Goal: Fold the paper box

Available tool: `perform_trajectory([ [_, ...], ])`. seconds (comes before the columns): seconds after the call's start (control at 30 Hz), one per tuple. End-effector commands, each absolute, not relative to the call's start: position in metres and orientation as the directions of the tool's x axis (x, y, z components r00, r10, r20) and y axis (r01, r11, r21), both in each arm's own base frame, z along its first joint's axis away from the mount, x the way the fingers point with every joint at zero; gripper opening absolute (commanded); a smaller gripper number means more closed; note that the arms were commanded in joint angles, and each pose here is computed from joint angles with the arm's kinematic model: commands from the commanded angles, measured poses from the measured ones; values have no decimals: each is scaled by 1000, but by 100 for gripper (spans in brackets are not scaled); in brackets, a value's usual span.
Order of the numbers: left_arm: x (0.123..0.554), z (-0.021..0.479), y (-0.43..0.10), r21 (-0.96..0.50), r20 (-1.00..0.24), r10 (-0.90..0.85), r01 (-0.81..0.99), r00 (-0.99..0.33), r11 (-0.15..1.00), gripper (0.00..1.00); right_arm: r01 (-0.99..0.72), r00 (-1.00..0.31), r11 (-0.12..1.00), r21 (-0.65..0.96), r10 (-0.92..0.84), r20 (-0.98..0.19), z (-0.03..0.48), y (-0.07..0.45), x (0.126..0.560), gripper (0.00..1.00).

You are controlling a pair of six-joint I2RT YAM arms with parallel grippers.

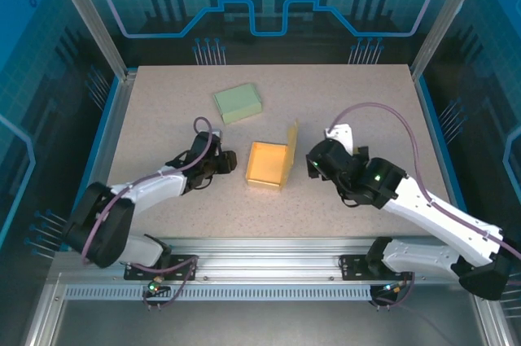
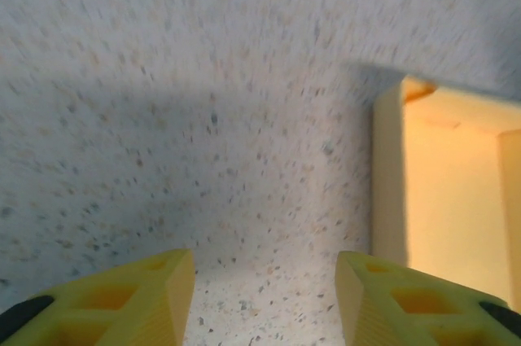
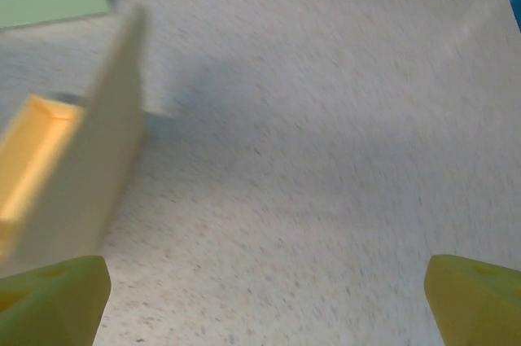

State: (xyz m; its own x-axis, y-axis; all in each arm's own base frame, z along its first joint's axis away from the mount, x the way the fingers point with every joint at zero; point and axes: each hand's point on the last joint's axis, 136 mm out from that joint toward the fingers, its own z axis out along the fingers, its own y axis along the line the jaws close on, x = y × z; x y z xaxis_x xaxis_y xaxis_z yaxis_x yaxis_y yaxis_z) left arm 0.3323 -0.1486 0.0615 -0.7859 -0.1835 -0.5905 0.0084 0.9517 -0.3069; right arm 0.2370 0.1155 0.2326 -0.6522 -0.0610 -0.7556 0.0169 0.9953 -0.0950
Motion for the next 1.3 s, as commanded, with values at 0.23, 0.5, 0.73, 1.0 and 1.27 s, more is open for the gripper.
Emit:
perform_trajectory([
  [0.23,306,24,-202,-335,-502,-66,123,-863,934,44,208,-731,968,138,248,-636,172,81,223,100],
  [0.5,281,20,-249,-426,-479,-50,182,-876,886,43,231,-737,967,111,248,-629,167,68,227,100],
  [0.73,265,27,-318,-518,-506,10,314,-863,795,43,238,-736,964,116,257,-627,168,61,232,100],
  [1.0,261,104,-307,-507,-676,7,472,-737,721,49,158,-769,984,78,172,-616,186,59,221,100],
  [1.27,355,166,-281,-225,-836,249,719,-490,658,73,37,-769,982,187,148,-622,192,89,229,88],
])
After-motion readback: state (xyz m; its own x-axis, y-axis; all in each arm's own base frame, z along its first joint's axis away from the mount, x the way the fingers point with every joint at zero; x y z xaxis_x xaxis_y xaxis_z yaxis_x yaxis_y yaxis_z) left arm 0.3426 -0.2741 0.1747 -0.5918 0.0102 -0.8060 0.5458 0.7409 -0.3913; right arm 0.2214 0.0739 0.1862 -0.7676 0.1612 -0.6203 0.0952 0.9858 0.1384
